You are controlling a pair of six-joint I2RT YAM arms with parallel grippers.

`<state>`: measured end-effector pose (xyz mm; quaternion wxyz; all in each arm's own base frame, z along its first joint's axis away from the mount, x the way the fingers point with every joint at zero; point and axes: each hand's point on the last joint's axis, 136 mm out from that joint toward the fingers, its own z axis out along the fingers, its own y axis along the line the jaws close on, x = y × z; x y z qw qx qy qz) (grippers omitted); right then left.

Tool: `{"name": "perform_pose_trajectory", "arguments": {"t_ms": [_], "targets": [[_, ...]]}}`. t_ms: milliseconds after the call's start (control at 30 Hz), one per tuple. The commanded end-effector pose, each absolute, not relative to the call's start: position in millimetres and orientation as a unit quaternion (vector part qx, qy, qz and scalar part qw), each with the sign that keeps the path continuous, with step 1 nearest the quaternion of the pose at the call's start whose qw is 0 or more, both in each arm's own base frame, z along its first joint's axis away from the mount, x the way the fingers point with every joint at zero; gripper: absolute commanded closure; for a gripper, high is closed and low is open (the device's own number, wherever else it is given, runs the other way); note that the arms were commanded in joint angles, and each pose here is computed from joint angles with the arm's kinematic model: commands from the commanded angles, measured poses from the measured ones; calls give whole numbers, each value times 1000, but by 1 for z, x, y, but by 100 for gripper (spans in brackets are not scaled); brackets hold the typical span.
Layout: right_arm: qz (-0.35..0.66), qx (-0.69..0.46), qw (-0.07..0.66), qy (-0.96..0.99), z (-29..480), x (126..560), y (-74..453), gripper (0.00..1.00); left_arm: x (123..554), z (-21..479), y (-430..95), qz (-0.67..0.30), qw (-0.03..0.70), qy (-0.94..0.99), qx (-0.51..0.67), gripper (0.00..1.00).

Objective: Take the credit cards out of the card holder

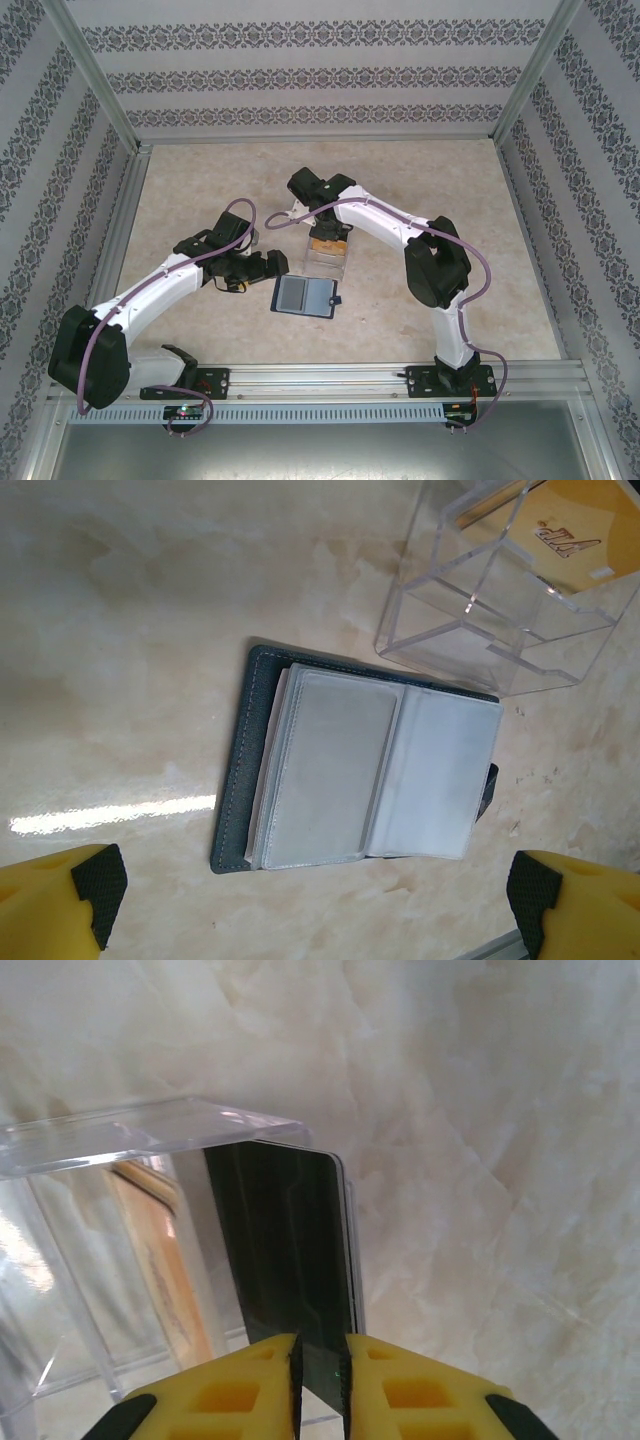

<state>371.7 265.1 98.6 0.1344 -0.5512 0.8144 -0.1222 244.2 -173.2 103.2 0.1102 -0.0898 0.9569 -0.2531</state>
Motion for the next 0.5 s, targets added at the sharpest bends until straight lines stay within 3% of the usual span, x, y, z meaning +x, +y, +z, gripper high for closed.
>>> {"name": "perform_pose_trajectory", "arguments": {"t_ms": [0, 300, 467], "targets": [[-152, -541, 135, 816, 97, 380, 255, 79, 240, 96, -170, -249, 94, 959, -97, 1], [-130, -488, 180, 844, 128, 378, 252, 78, 240, 96, -172, -255, 93, 958, -94, 0], [-52, -406, 215, 887, 160, 354, 256, 78, 243, 97, -180, -275, 91, 953, -87, 9]]}}
